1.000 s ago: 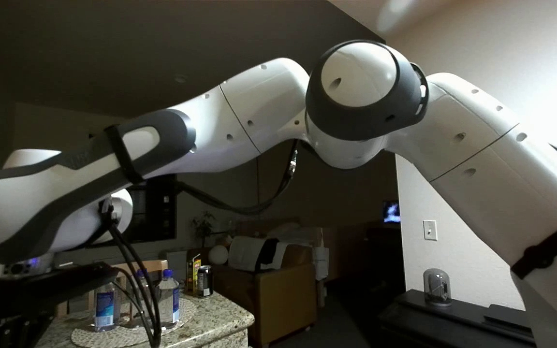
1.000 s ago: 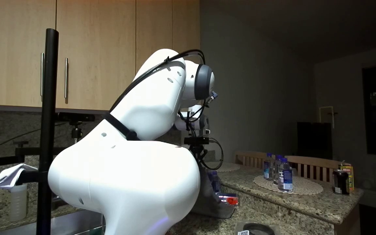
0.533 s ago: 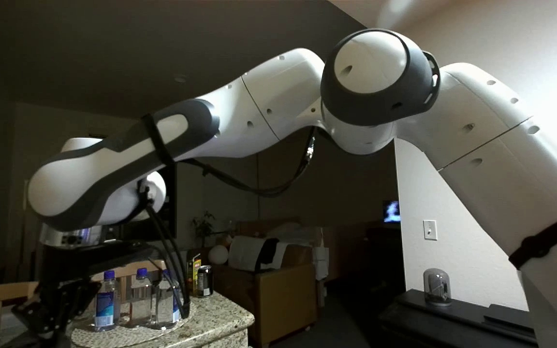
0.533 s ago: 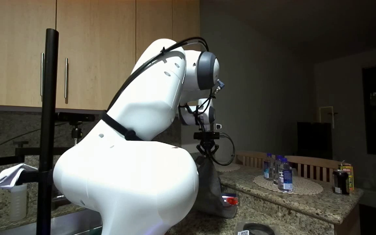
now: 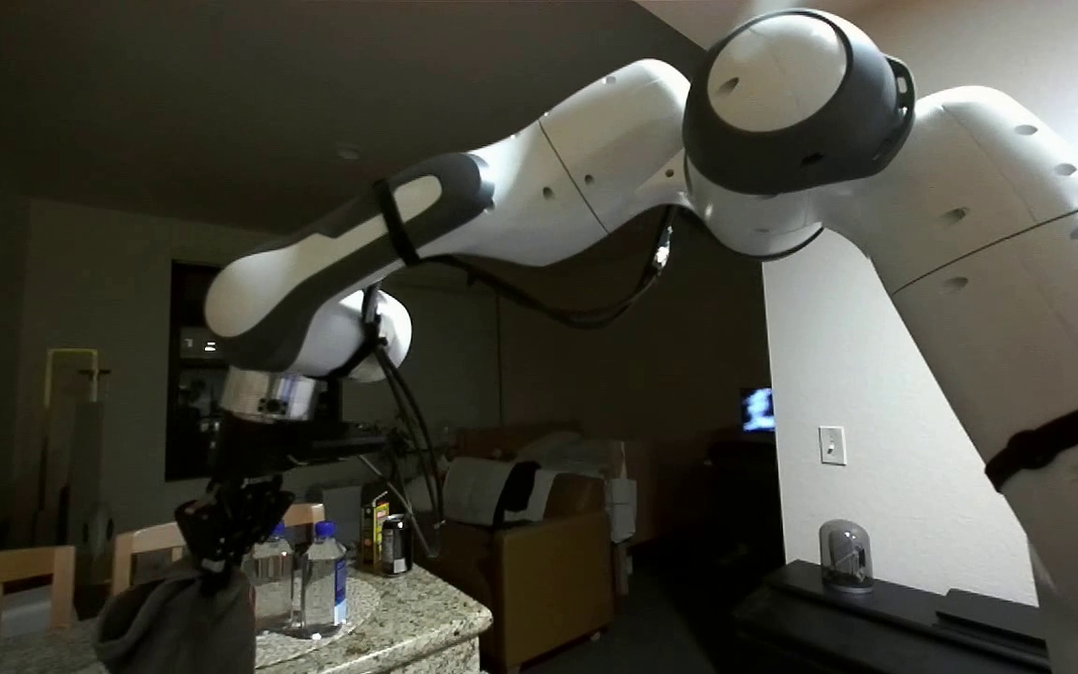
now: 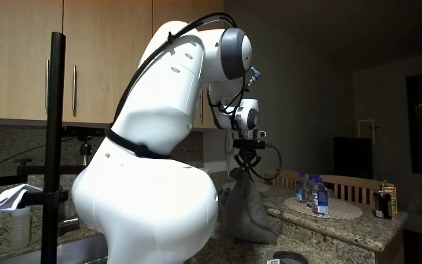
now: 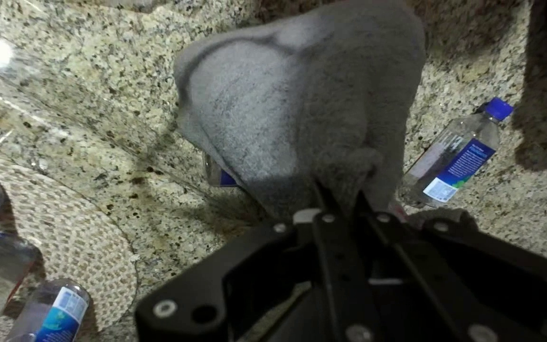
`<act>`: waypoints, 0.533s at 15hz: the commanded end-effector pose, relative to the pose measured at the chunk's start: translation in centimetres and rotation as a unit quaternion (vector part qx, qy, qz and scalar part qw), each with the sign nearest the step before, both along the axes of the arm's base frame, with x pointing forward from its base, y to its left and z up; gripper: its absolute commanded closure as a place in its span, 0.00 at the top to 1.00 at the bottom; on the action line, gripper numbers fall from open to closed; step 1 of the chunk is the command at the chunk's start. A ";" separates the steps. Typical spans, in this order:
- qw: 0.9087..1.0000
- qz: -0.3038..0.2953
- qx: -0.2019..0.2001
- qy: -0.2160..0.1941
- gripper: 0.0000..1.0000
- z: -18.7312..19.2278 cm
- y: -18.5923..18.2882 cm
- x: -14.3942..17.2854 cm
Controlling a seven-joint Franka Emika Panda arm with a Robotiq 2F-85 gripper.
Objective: Move the towel to the right
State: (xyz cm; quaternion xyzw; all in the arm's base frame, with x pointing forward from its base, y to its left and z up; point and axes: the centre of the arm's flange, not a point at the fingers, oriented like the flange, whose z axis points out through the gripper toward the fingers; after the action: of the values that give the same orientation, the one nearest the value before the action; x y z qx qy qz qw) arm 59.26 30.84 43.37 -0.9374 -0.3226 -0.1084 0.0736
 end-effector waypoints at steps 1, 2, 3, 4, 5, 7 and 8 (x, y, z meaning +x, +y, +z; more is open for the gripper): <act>0.999 0.033 0.020 0.017 0.08 1.2 -5.2 -2.6; 0.999 0.037 0.026 0.022 0.08 1.1 -6.3 -2.6; 0.999 0.033 0.027 0.024 0.08 0.9 -7.7 -2.6; 0.999 0.029 0.030 0.028 0.08 0.5 -8.8 -2.5; 0.999 0.020 0.028 0.028 0.08 -0.2 -10.1 -2.3; 0.999 0.003 0.032 0.039 0.08 -1.6 -12.3 -2.0; 0.998 -0.005 0.037 0.048 0.08 -2.2 -13.3 -1.8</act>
State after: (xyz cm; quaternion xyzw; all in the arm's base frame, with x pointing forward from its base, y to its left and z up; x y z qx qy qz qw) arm 58.64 20.98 42.40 -0.9379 -0.3194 -0.0819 0.1077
